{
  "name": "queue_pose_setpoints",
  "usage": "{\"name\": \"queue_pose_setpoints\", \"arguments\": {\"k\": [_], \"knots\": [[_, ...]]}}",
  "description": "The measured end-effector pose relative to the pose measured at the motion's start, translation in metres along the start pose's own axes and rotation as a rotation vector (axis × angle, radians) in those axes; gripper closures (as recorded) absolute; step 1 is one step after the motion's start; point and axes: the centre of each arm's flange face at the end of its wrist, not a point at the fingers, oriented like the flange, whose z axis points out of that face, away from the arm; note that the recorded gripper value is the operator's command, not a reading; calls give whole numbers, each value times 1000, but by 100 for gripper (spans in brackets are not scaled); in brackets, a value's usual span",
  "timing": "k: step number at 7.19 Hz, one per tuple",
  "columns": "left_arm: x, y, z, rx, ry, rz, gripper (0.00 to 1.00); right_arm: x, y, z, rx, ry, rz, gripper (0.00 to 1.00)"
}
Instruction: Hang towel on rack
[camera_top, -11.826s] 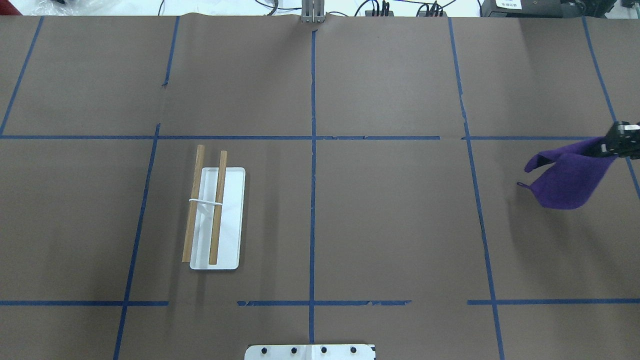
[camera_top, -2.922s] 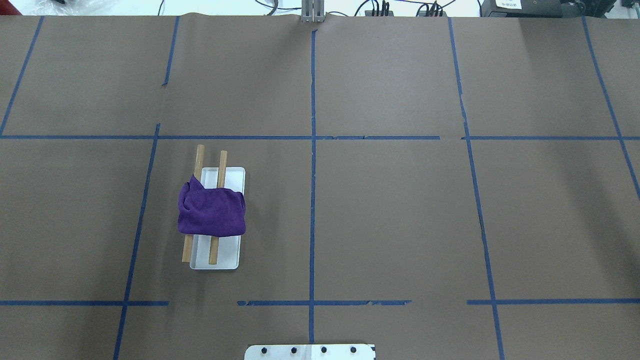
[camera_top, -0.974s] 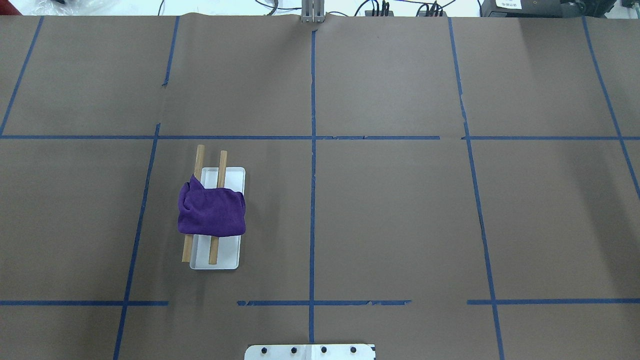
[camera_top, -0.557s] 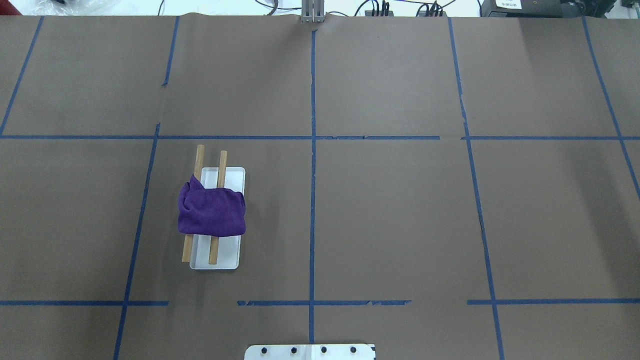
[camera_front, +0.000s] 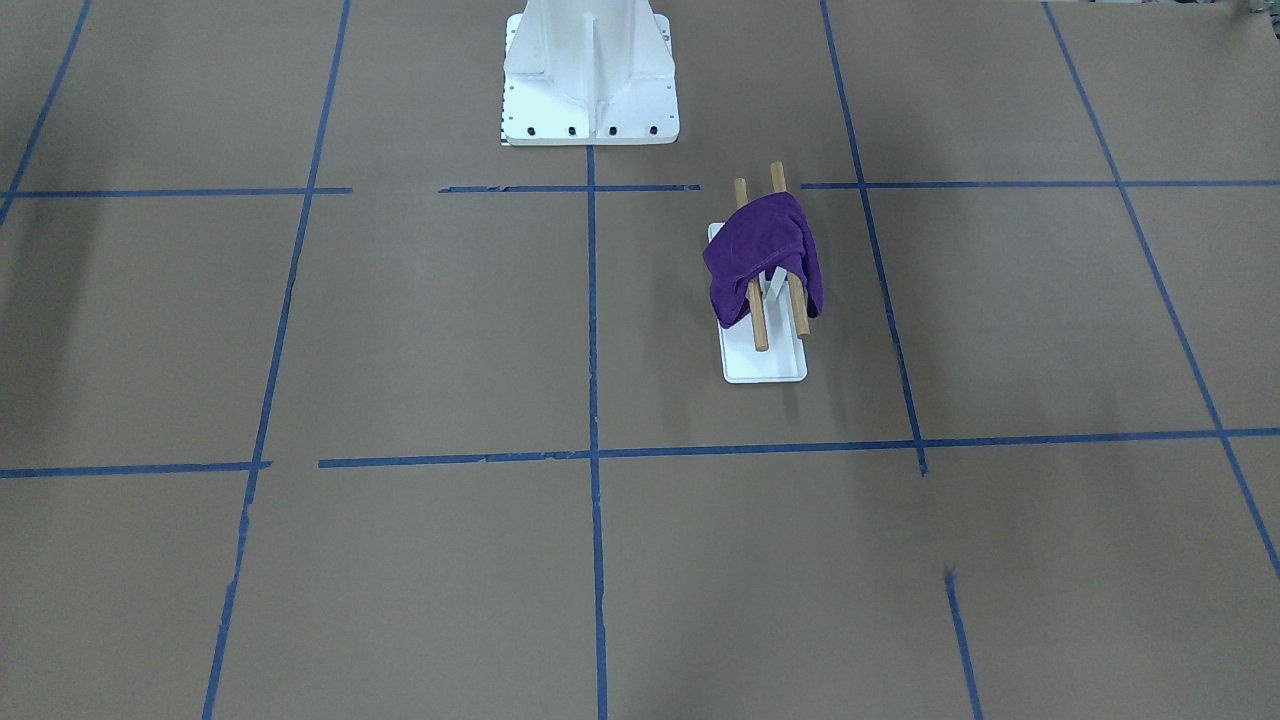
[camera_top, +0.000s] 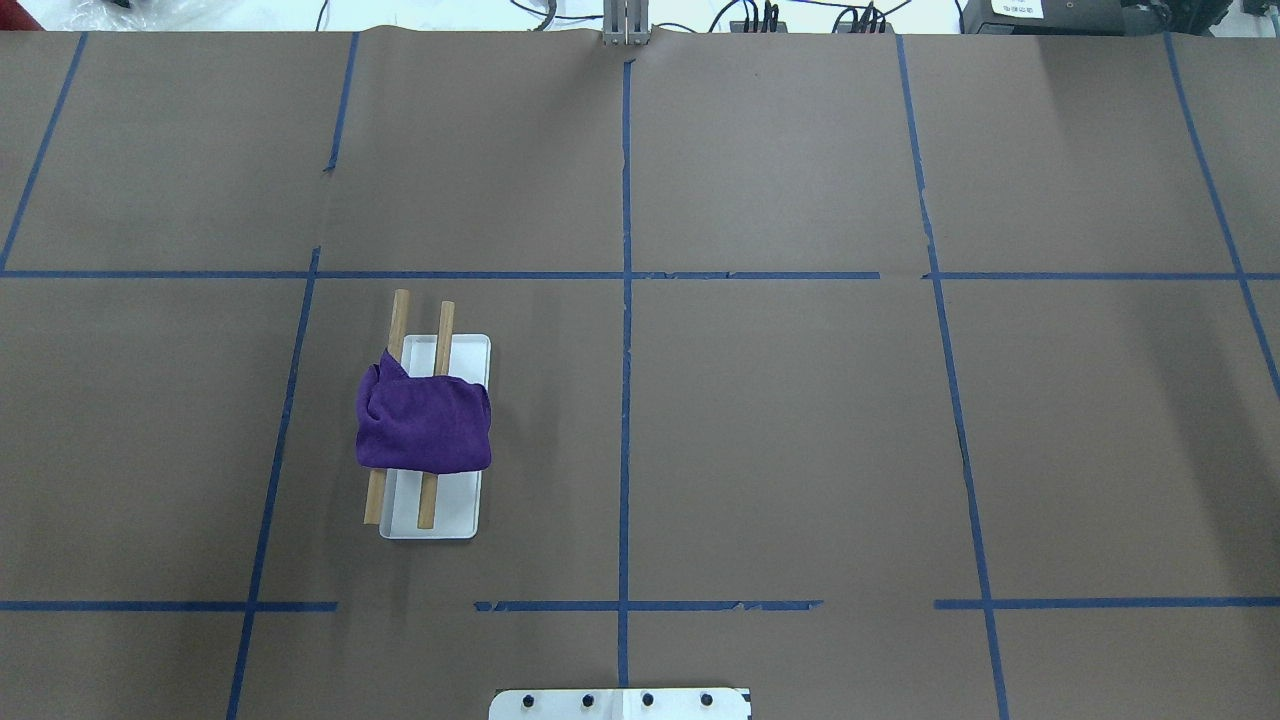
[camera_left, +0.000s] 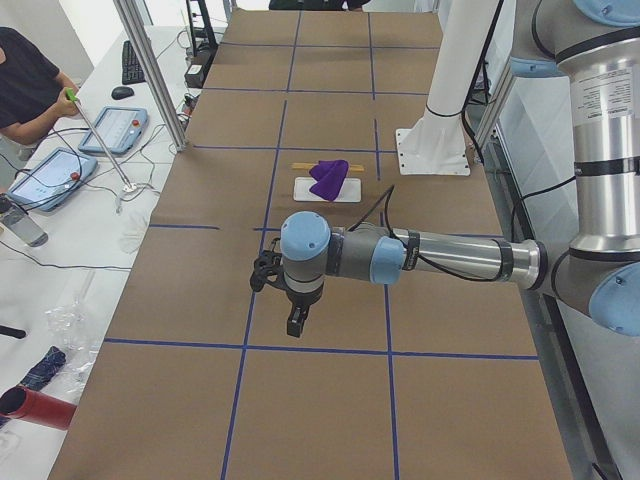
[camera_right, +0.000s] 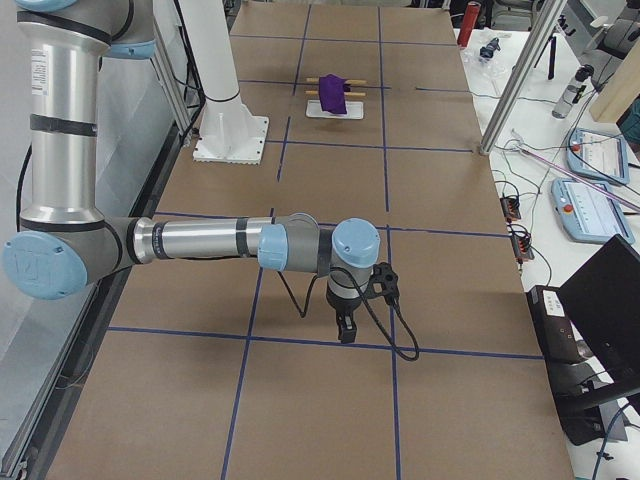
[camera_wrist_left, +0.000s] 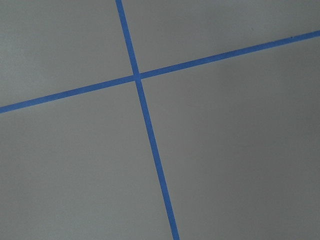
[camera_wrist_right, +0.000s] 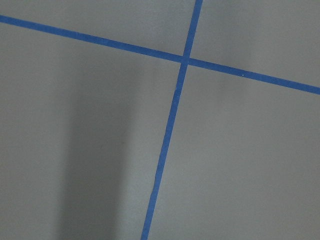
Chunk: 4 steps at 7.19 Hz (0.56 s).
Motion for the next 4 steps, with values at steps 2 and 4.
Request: {"name": "queue_pose_setpoints", "arguments": {"k": [2,4], "knots": [[-3,2,4,-9,1,-11,0,-4,-1,-4,9,-1,-6,0],[-6,4,6,-15,3,-23,0,-9,0,-9,20,-6,-11,0]]}}
